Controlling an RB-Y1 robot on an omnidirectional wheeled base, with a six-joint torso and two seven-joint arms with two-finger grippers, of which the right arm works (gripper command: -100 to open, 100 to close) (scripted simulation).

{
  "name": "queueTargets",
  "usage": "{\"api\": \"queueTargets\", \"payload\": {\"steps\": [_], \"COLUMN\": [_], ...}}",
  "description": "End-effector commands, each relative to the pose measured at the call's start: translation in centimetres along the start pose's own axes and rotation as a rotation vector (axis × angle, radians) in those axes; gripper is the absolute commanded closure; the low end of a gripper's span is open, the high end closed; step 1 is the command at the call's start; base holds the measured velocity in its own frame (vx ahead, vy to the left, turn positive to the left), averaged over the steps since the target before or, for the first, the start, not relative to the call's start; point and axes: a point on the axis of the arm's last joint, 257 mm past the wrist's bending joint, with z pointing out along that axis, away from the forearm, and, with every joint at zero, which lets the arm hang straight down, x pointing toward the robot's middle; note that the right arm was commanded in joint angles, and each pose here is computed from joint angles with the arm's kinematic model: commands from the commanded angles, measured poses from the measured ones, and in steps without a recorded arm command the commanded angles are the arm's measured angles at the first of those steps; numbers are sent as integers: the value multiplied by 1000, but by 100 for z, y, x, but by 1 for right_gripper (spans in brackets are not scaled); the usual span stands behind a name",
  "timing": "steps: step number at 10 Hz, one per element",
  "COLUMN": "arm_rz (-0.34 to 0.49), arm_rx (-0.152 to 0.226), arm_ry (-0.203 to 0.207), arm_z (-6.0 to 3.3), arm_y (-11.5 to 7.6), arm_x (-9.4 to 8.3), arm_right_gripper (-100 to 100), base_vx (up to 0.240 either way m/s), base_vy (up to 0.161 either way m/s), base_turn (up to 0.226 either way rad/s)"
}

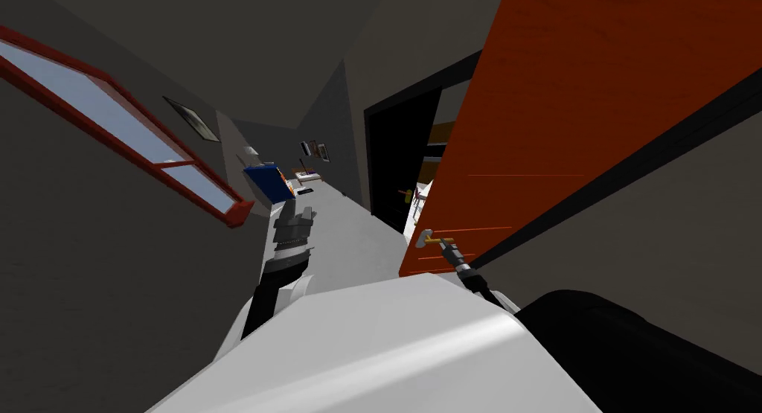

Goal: Pull the door open

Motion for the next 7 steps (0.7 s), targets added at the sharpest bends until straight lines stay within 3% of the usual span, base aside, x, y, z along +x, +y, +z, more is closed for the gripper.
{"api": "queueTargets", "payload": {"steps": [1, 7], "arm_rz": [0, 5], "arm_rx": [0, -1], "arm_ry": [0, 60], "arm_z": [0, -178], "arm_y": [0, -12], "arm_x": [0, 56], "arm_right_gripper": [100, 100], "base_vx": [-105, -207], "base_vy": [-35, -61], "base_turn": [19, 150]}}
